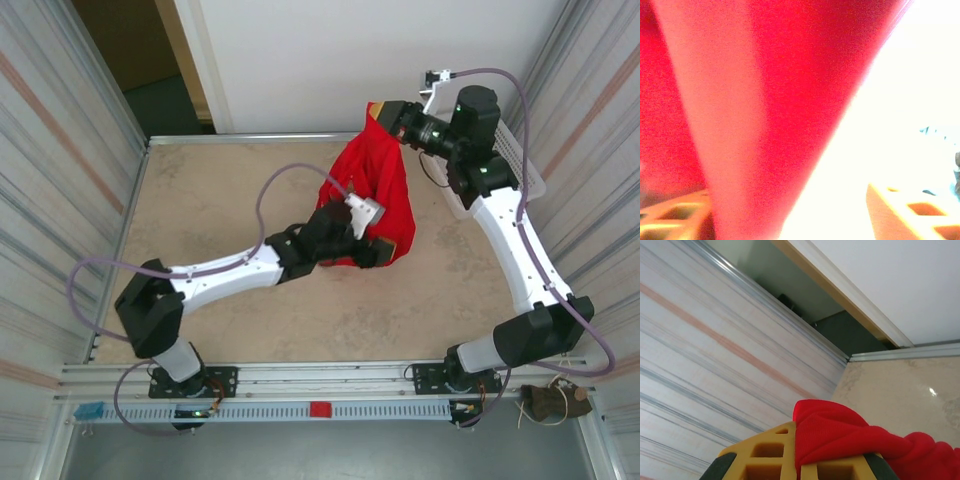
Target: Fold the inside-out t-shirt
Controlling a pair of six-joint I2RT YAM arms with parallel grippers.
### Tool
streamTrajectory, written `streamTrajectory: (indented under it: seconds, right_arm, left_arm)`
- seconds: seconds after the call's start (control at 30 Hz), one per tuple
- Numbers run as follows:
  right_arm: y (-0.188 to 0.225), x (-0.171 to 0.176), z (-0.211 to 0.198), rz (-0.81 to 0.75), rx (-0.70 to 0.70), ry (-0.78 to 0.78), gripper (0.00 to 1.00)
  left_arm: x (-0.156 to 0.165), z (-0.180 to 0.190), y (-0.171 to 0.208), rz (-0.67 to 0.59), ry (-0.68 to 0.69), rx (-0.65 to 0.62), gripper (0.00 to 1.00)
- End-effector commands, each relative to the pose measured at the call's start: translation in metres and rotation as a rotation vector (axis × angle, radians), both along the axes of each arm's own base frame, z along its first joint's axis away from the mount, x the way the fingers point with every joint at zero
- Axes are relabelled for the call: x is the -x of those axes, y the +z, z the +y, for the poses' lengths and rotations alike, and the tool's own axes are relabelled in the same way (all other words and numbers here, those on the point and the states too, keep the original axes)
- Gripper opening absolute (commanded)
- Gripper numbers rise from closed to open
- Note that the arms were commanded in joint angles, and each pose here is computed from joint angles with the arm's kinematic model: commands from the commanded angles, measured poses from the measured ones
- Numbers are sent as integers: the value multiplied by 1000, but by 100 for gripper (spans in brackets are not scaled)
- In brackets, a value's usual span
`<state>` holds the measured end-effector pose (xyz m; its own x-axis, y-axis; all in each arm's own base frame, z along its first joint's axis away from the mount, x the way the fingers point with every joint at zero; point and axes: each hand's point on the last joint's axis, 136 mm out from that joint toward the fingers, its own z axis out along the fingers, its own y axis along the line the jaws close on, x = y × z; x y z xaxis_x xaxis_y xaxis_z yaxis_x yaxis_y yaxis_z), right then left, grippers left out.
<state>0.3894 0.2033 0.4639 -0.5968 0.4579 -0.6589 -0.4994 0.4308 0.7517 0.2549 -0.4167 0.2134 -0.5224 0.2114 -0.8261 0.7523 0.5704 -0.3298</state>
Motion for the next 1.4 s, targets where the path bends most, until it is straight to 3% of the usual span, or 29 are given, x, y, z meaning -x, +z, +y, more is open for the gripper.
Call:
streamTrajectory:
  seconds: [0.0, 0.13, 0.23, 0.43, 0.8, 0.83, 0.87, 1.0, 1.1, 1.33, 1.37]
  right_arm:
    - [49, 27, -6, -145, -39, 80, 0]
    - [45, 41, -3, -152, -34, 153, 0]
    - [43, 46, 0, -153, -31, 192, 0]
    - [39, 50, 7, -141, -38, 222, 0]
    - [31, 61, 23, -124, -39, 276, 0]
    - [31, 62, 23, -126, -39, 276, 0]
    - [32, 64, 21, -130, -39, 273, 0]
    - [23, 58, -7, -113, -32, 178, 0]
    - [-7, 41, -38, -39, -29, 57, 0]
    - [-109, -17, -67, 160, 39, -157, 0]
    - [-124, -25, -68, 194, 72, -178, 13]
  left_arm:
    - [-8, 50, 32, -37, 122, 65, 77]
    - [-38, 99, 68, -41, 283, 165, 81]
    - [-61, 110, 93, -62, 329, 212, 82]
    - [-89, 80, 120, -82, 271, 238, 82]
    - [-125, 35, 80, 56, 285, 236, 77]
    - [-128, 33, 75, 68, 291, 236, 74]
    - [-131, 32, 69, 73, 300, 225, 63]
    - [-138, 50, 74, 69, 302, 209, 2]
    - [-132, 78, 113, 36, 266, 275, 0]
    - [-87, 103, 211, 49, -99, 490, 0]
    - [-83, 105, 221, 53, -146, 526, 0]
